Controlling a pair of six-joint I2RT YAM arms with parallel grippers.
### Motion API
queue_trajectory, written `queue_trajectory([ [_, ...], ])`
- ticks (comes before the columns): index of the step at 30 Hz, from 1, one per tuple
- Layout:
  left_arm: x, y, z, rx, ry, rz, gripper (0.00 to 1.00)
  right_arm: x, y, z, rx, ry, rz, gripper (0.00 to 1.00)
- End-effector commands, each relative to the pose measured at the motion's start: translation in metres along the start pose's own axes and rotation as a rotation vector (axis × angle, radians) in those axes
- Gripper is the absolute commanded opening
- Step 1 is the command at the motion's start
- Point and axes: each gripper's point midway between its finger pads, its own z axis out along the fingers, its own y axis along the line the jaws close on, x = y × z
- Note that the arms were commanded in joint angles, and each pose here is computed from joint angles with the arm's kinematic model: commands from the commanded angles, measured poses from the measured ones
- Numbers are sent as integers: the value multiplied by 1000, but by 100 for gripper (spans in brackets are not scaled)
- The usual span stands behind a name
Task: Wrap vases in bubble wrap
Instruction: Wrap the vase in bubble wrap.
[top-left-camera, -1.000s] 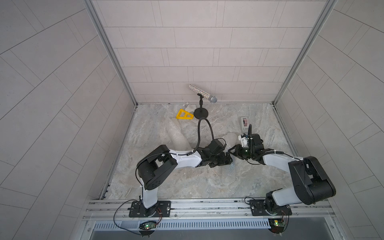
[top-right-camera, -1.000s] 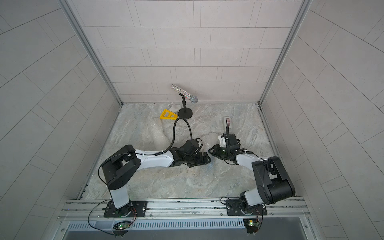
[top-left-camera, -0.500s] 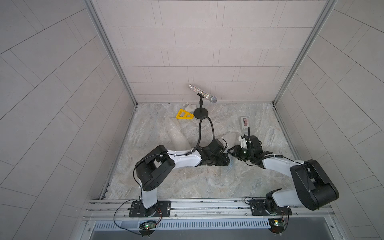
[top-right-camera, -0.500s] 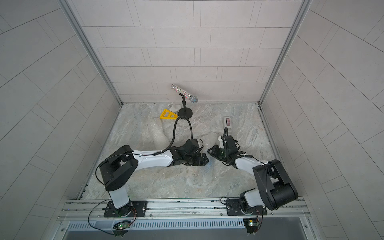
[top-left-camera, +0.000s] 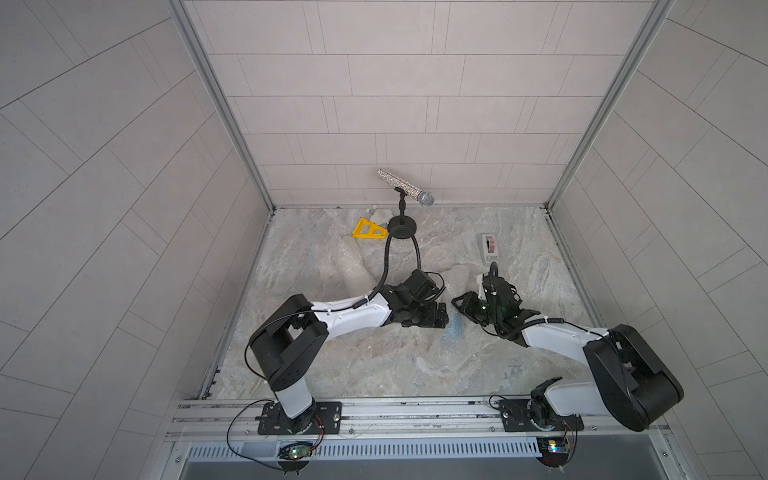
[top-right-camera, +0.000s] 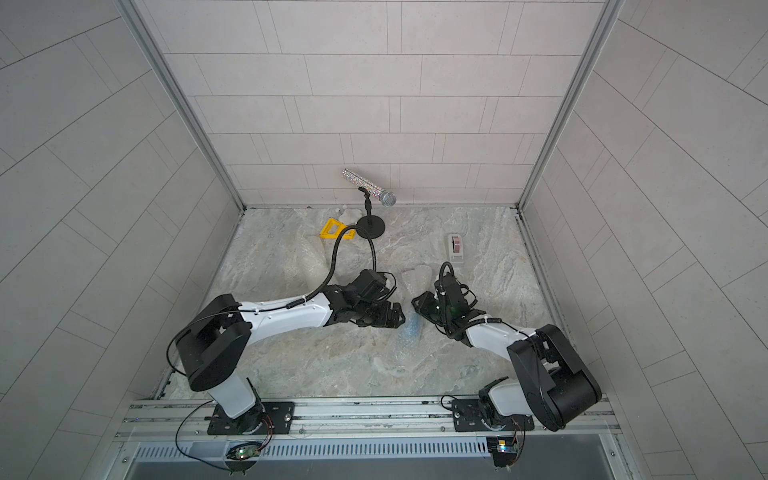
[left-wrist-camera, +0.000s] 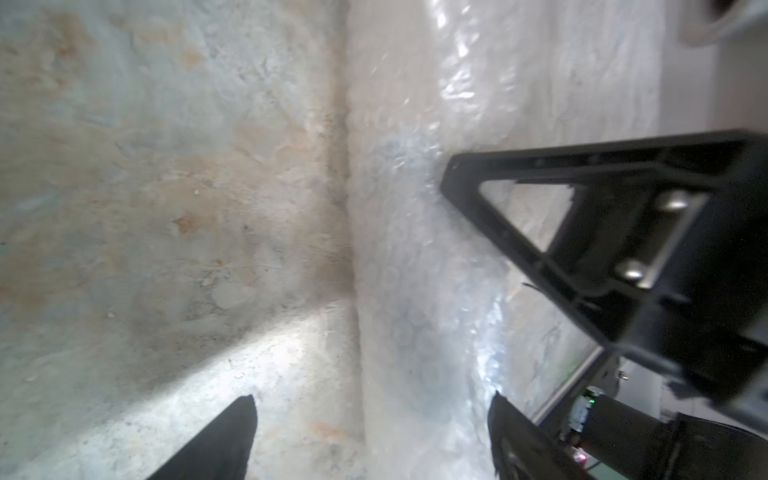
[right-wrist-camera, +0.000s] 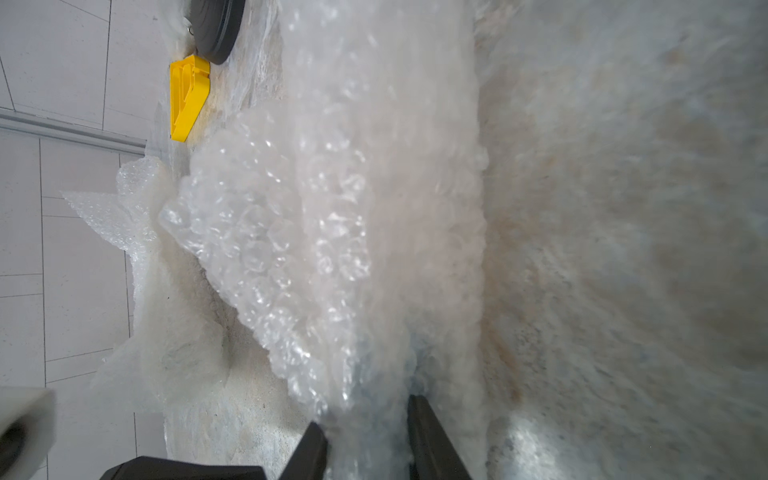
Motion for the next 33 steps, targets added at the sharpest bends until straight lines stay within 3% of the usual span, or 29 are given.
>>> queue_trajectory([
  [1, -8, -19, -9, 97, -53, -81, 93, 5, -19, -5, 58, 13, -2, 32],
  [6, -1, -18, 17, 102, -2, -137, 94, 12, -31, -5, 73, 60, -9, 31],
  [15, 22, -24, 49, 113, 51, -108, 99, 14, -32, -2, 56, 74, -13, 28],
  [24, 34, -6, 68, 5, 75, -86, 99, 12, -30, -4, 54, 63, -16, 27],
  [29, 44, 20, 64, -211, 80, 2, 93, 9, -30, -6, 59, 49, -14, 27],
  [33, 44, 29, 56, -250, 60, 24, 80, 7, -28, -7, 57, 45, -14, 27],
])
